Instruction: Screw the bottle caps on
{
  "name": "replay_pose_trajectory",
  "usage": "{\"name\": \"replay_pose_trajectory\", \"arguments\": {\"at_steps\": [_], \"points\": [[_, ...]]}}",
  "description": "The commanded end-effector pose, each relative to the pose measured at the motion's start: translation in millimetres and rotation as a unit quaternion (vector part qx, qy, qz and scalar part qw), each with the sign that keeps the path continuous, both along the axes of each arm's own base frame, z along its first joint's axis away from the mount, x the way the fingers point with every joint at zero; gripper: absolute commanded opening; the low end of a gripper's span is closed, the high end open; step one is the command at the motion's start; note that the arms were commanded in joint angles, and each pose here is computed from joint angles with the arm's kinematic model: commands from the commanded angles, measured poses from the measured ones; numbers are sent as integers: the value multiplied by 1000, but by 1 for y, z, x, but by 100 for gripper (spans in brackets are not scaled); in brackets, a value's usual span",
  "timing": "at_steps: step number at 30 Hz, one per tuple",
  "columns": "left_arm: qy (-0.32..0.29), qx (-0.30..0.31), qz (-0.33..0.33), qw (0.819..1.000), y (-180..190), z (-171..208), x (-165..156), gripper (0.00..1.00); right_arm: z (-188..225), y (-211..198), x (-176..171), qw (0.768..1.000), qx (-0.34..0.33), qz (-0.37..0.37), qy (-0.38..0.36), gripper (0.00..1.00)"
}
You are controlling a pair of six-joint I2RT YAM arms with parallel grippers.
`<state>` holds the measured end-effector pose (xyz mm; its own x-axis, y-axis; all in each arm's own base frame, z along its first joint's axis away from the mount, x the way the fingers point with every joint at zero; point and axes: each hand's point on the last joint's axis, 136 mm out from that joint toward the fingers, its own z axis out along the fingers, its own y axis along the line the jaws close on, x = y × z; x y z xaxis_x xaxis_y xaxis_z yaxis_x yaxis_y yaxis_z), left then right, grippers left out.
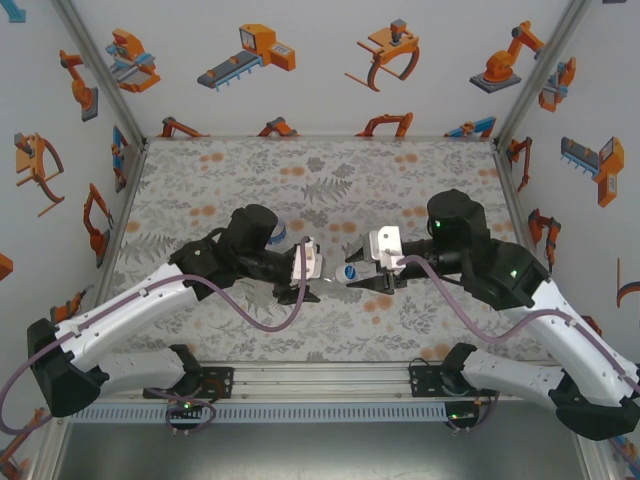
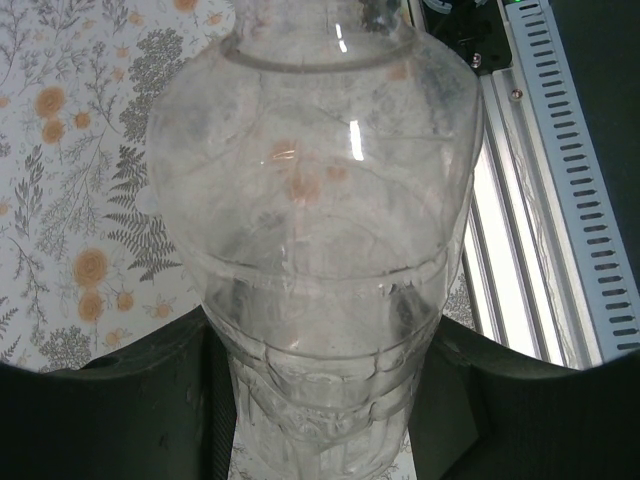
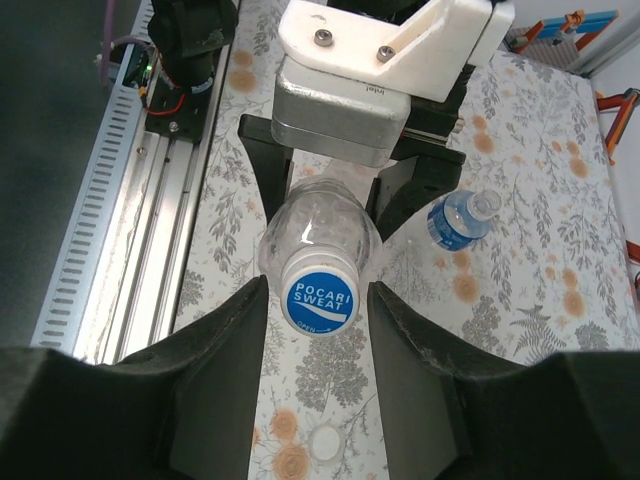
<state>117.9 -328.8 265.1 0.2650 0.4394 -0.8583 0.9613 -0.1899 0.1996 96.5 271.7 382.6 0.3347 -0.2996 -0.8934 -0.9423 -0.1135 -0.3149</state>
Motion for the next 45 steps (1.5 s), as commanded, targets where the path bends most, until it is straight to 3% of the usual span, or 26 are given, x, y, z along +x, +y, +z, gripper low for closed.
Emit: {"name": "replay_pose_trajectory", "arguments": {"at_steps": [1, 7, 11, 14, 16, 19, 22, 25, 29, 30, 33, 36, 39, 41, 42, 45], "points": [[-12, -18, -23, 1000, -1, 16, -8, 0, 0, 3, -2, 1000, 7, 14, -10, 43], [-12, -19, -24, 999, -1, 16, -8, 0, -3, 4, 0, 1000, 3, 9, -8, 37], [-12, -18, -22, 1000, -2, 16, -7, 0, -3, 4, 4, 1000, 6, -6, 5, 19], [-18, -23, -2, 1000, -5, 18, 1, 0, -5, 5, 24, 995, 16, -80, 54, 2], [-29, -26, 23, 999, -8, 20, 12, 0, -5, 2, 44, 982, 33, -157, 104, 0], [-46, -37, 60, 996, -14, 23, 29, 0, -6, -9, 77, 934, 82, -285, 199, 0], [-57, -45, 84, 994, -19, 24, 41, 0, -12, -23, 99, 856, 126, -385, 320, 0], [-60, -46, 98, 992, -23, 24, 50, 0, -26, -40, 115, 758, 156, -472, 423, 0], [-62, -39, 116, 991, -28, 20, 60, 0, -43, -61, 125, 645, 199, -540, 502, 0], [-61, -37, 121, 990, -29, 19, 63, 0, -45, -63, 126, 633, 203, -547, 509, 0], [-61, -33, 142, 987, -30, 19, 71, 0, -48, -67, 128, 621, 198, -563, 508, 0], [-63, -35, 147, 987, -30, 21, 73, 0, -42, -66, 128, 623, 196, -563, 506, 0], [-64, -35, 139, 988, -29, 21, 70, 0, -30, -63, 127, 640, 197, -551, 498, 0], [-65, -41, 129, 989, -27, 24, 65, 0, -19, -59, 126, 667, 196, -535, 481, 0], [-62, -40, 125, 989, -28, 22, 64, 0, -14, -58, 125, 675, 197, -529, 474, 4], [-56, -45, 115, 991, -28, 23, 59, 0, 3, -55, 122, 709, 200, -505, 451, 40]]}}
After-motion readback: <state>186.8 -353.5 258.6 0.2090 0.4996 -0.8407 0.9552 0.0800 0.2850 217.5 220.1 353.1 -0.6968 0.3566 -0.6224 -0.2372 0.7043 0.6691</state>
